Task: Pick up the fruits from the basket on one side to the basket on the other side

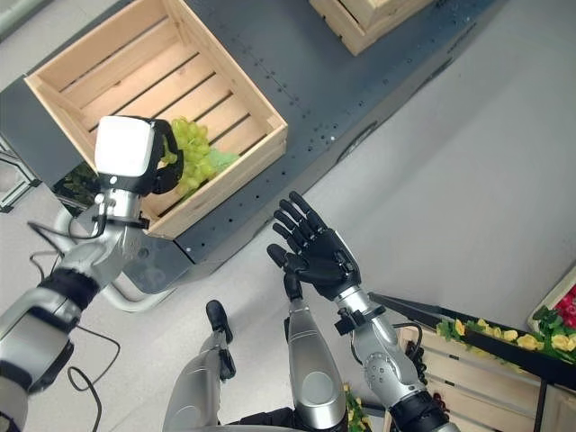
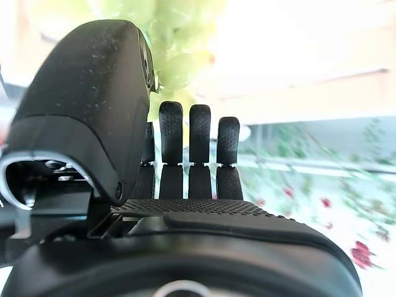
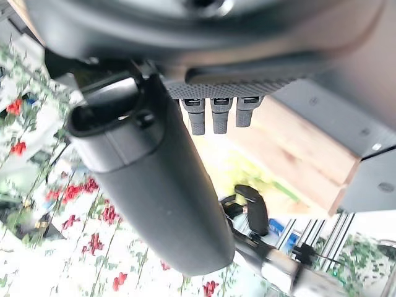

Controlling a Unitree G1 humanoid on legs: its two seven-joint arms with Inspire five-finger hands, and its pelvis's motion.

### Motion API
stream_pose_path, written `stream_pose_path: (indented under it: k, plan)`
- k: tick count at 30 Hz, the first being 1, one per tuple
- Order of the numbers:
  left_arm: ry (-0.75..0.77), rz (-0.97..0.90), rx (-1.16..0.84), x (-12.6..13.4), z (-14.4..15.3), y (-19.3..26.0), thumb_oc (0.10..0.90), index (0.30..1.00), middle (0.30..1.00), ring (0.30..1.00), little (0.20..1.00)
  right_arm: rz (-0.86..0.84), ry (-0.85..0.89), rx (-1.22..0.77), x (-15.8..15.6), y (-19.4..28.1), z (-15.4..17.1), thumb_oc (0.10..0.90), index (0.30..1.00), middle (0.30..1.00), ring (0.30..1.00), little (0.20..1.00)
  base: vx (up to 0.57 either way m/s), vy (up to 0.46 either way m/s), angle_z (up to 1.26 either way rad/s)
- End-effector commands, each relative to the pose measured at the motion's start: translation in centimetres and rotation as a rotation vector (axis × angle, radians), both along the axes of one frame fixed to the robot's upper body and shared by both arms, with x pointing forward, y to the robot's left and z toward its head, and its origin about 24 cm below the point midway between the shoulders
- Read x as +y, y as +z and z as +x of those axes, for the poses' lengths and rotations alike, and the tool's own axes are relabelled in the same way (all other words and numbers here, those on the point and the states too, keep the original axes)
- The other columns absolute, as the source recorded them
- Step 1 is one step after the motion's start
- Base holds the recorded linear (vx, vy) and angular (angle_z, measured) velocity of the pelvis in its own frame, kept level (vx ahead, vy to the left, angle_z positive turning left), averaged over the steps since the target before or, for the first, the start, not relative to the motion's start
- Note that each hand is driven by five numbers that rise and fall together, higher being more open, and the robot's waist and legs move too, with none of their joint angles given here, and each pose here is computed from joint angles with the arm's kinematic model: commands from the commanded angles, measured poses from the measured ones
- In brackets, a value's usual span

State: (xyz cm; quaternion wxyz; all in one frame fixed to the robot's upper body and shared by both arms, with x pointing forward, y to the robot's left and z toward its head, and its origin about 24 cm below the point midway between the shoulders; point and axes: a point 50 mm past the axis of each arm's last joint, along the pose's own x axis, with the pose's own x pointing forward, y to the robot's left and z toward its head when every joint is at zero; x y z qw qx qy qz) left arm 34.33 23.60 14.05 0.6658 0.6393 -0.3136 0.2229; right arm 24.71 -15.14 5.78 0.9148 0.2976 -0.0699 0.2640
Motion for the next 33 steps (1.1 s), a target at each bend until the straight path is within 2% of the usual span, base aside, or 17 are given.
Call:
stream_pose_path:
  k: [1,7,18,19,20,21,22,33]
  plan:
    - [-0.037,-0.102,-0.348,1.1,-1.6,4.1,0.400,0.300,0.300,0.300,0.300,0.107,-0.007,-0.226,-0.4,3.9,-0.8,0.800,0.900,0.900,0.900,0.900,0.04,0.010,0.08]
    - [-0.078,-0.194,-0.426,1.1,-3.8,2.8,0.400,0.300,0.300,0.300,0.300,0.084,-0.022,-0.208,-0.2,3.8,-1.1,0.800,0.900,0.900,0.900,0.900,0.06,0.032,0.09]
    - [-0.093,-0.193,-0.275,0.5,-4.2,1.2,0.400,0.300,0.300,0.300,0.300,0.054,-0.007,-0.171,-0.6,3.7,-0.9,0.800,0.900,0.900,0.900,0.900,0.04,0.037,-0.03]
    - [-0.103,-0.191,-0.260,0.3,-4.1,1.1,0.411,0.316,0.316,0.316,0.316,0.053,-0.003,-0.170,-0.6,3.7,-0.9,0.800,0.900,0.900,0.900,0.900,0.01,0.019,-0.13]
    - [-0.109,-0.190,-0.255,0.1,-4.1,1.2,0.558,0.538,0.538,0.538,0.538,0.051,-0.001,-0.172,-0.6,3.7,-0.9,0.800,0.900,0.900,0.900,0.900,0.00,0.011,-0.10]
    - [-0.112,-0.190,-0.250,0.0,-4.0,1.3,0.769,0.853,0.853,0.853,0.853,0.049,-0.002,-0.174,-0.6,3.8,-0.8,0.800,0.900,0.900,0.900,0.900,0.00,0.009,-0.06]
    - [-0.123,-0.183,-0.246,-0.2,-3.9,1.4,0.800,0.900,0.900,0.900,0.900,0.049,-0.004,-0.174,-0.7,3.8,-0.7,0.800,0.900,0.900,0.900,0.900,0.00,0.000,0.00]
    - [-0.162,-0.154,-0.277,-1.2,-3.8,1.6,0.800,0.900,0.900,0.900,0.900,0.050,0.019,-0.179,-0.8,3.8,-0.5,0.800,0.900,0.900,0.900,0.900,0.00,0.004,-0.03]
